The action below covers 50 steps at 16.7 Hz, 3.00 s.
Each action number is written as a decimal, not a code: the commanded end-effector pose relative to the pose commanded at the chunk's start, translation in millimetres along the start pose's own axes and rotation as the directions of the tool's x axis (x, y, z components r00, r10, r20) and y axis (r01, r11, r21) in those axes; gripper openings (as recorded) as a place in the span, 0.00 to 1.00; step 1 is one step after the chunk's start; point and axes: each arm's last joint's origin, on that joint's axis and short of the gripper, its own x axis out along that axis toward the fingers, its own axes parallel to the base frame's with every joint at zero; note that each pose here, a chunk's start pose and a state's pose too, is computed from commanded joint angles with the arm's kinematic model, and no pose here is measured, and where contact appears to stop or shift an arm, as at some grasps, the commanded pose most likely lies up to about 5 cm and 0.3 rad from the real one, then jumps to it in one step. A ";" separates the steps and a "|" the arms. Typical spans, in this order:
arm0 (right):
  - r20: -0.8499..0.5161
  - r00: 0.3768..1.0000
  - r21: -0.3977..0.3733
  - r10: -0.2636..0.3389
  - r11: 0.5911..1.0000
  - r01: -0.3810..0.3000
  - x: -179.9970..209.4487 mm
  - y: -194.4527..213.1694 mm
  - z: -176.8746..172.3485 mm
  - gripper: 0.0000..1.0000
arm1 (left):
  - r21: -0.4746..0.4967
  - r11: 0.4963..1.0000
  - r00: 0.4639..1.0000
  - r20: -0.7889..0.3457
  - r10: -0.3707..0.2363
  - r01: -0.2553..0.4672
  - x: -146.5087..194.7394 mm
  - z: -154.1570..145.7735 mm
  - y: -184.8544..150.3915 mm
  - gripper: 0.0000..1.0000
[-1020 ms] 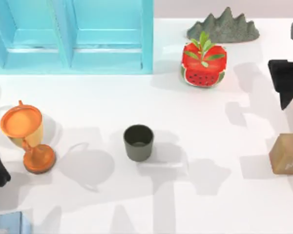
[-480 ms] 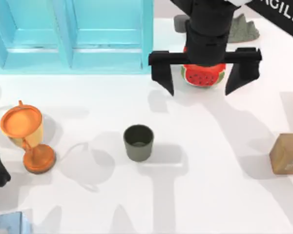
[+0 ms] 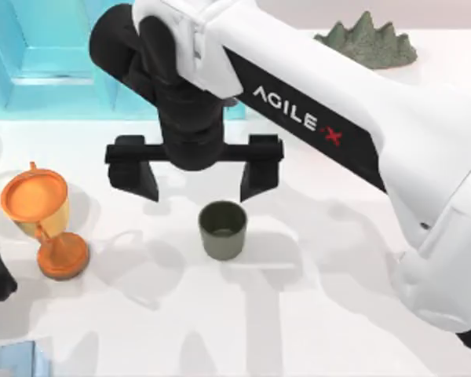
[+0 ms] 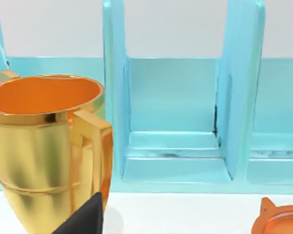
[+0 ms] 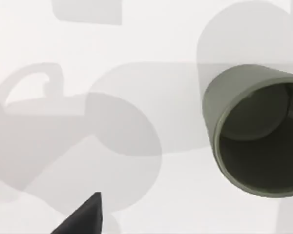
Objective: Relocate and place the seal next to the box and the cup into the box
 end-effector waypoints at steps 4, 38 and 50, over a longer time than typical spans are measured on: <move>-0.002 1.000 0.002 0.001 1.000 -0.001 0.7 -0.1 0.4 1.00 | 0.000 1.000 1.000 0.000 0.000 0.000 0.0 0.0 0.0 1.00; 0.000 1.000 0.000 0.000 1.000 0.000 80.4 1.0 -0.7 0.00 | 0.000 1.000 1.000 0.000 0.000 0.000 0.0 0.0 0.0 1.00; 0.033 0.999 -0.006 0.032 0.999 -0.032 1.9 -57.8 8.0 0.00 | 0.000 1.000 1.000 0.000 0.000 0.000 0.0 0.0 0.0 1.00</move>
